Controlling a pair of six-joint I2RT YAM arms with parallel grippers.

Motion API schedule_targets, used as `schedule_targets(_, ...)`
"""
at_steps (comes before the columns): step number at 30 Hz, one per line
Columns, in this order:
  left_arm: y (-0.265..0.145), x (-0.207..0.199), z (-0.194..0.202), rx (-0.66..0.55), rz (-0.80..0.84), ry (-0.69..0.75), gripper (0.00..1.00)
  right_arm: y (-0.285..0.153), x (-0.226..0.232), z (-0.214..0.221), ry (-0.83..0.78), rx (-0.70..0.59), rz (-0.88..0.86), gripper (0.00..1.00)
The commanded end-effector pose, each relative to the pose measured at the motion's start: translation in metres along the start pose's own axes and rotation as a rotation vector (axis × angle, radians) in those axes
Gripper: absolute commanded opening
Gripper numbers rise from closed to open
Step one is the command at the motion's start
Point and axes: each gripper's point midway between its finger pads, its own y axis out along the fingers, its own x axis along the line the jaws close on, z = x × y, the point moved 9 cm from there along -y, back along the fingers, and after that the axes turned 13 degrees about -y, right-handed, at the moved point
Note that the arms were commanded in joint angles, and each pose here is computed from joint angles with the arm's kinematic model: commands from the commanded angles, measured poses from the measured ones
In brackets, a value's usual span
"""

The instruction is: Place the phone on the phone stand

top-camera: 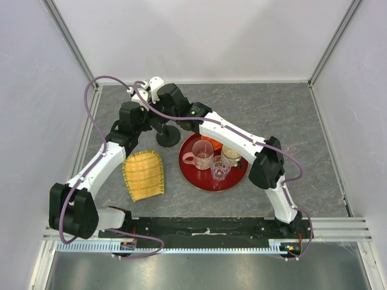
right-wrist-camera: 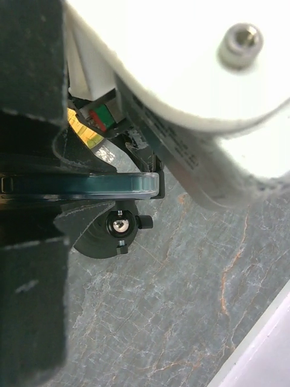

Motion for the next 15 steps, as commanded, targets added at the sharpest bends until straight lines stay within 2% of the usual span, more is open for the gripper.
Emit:
schedule_targets(1,-0.009,0.012,-0.004,0.024,-0.058,-0.013,0.02,0.002,-0.044,0.021,-0.008,0.164,0.234,0.00)
schedule_targets(5,-0.010,0.005,-0.008,0.065,0.012,-0.005,0.02,0.002,-0.046,0.015,-0.003,0.149,0.174,0.00)
schedule_targets(10,-0.014,0.002,-0.013,0.088,0.034,-0.018,0.10,0.005,-0.047,0.017,0.008,0.140,0.097,0.00)
schedule_targets(13,-0.017,0.001,-0.015,0.094,0.037,-0.024,0.18,0.008,-0.050,0.019,0.025,0.135,0.074,0.00)
schedule_targets(15,-0.017,0.002,-0.016,0.093,0.015,-0.030,0.28,0.009,-0.053,0.019,0.033,0.127,0.071,0.00)
